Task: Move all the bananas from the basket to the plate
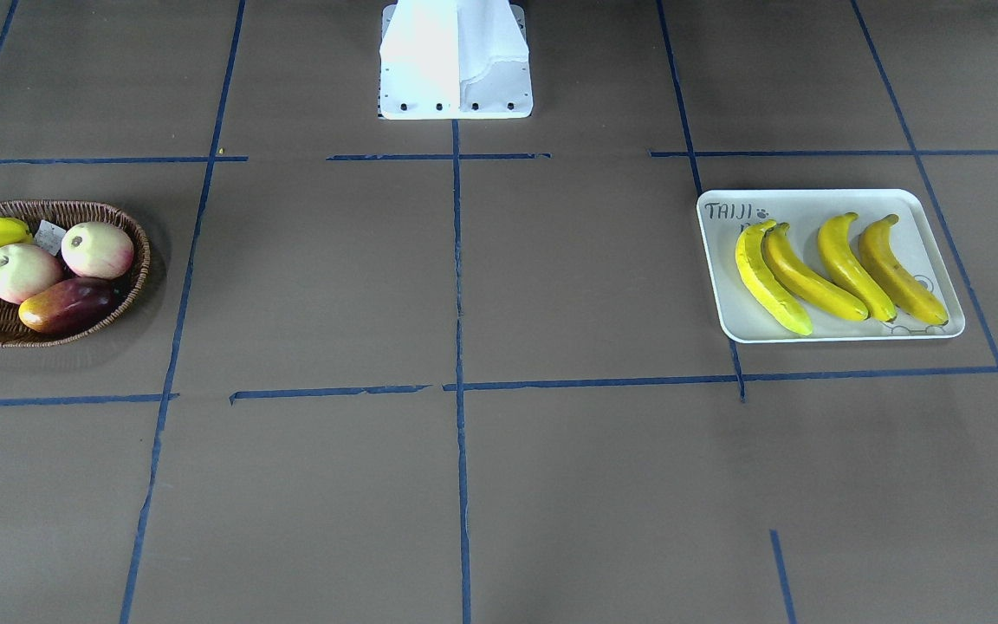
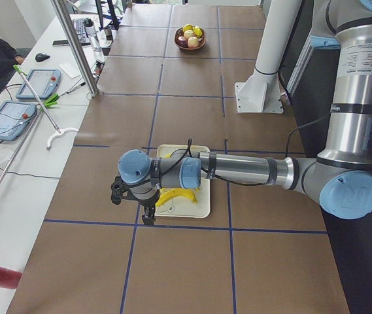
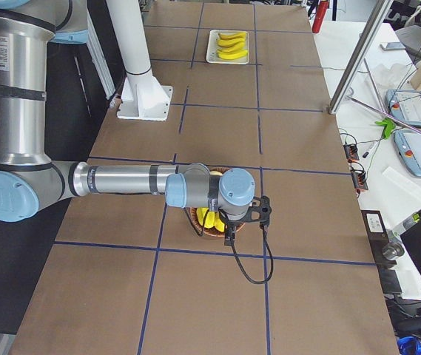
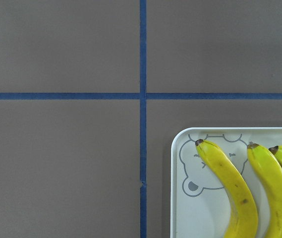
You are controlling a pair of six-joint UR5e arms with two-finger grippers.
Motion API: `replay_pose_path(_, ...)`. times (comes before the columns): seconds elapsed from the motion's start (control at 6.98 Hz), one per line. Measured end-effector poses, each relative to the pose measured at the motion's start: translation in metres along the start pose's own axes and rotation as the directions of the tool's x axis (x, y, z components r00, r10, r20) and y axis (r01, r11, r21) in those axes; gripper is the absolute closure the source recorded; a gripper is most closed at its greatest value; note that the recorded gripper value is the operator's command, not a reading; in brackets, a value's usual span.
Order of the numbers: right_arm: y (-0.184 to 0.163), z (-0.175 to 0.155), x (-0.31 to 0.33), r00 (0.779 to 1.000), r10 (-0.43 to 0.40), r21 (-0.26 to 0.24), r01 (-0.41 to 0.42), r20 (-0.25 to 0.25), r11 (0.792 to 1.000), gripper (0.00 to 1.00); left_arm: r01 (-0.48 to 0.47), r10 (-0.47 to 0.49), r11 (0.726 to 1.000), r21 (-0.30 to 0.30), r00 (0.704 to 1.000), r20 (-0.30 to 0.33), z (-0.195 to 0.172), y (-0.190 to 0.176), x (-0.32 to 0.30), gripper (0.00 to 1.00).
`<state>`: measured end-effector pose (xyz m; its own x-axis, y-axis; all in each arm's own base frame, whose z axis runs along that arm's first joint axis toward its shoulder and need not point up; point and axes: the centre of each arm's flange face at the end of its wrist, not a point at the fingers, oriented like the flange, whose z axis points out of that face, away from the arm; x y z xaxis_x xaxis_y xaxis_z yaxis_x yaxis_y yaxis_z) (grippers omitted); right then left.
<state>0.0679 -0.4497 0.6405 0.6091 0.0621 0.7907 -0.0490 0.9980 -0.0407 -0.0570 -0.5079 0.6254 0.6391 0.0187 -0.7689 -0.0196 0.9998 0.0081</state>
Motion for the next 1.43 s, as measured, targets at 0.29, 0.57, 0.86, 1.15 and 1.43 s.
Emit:
replay_pose_path(0.29, 0.002, -0.011, 0.023, 1.0, 0.013, 0.022, -0.013, 0.002, 1.0, 0.0, -0.01, 0.01, 1.0, 0.008, 1.0, 0.003, -0.004, 0.0, 0.004, 0.0)
replay_pose_path(0.57, 0.005, -0.015, 0.027, 1.0, 0.01, 0.029, -0.01, 0.0, 1.0, 0.0, -0.013, 0.013, 1.0, 0.01, 1.0, 0.005, -0.005, -0.002, 0.006, 0.0)
replay_pose_path(0.86, 0.005, -0.016, 0.027, 1.0, 0.007, 0.031, -0.007, -0.007, 0.999, 0.0, -0.016, 0.016, 1.0, 0.012, 1.0, 0.005, -0.005, -0.003, 0.007, 0.0)
replay_pose_path(1.15, 0.005, -0.018, 0.026, 1.0, 0.002, 0.036, -0.002, -0.021, 0.999, 0.0, -0.016, 0.016, 1.0, 0.011, 1.0, 0.005, -0.005, -0.004, 0.007, 0.0)
replay_pose_path(1.43, 0.005, -0.018, 0.026, 1.0, 0.001, 0.037, 0.0, -0.029, 0.999, 0.0, -0.018, 0.018, 1.0, 0.011, 1.0, 0.005, -0.005, -0.005, 0.008, 0.0)
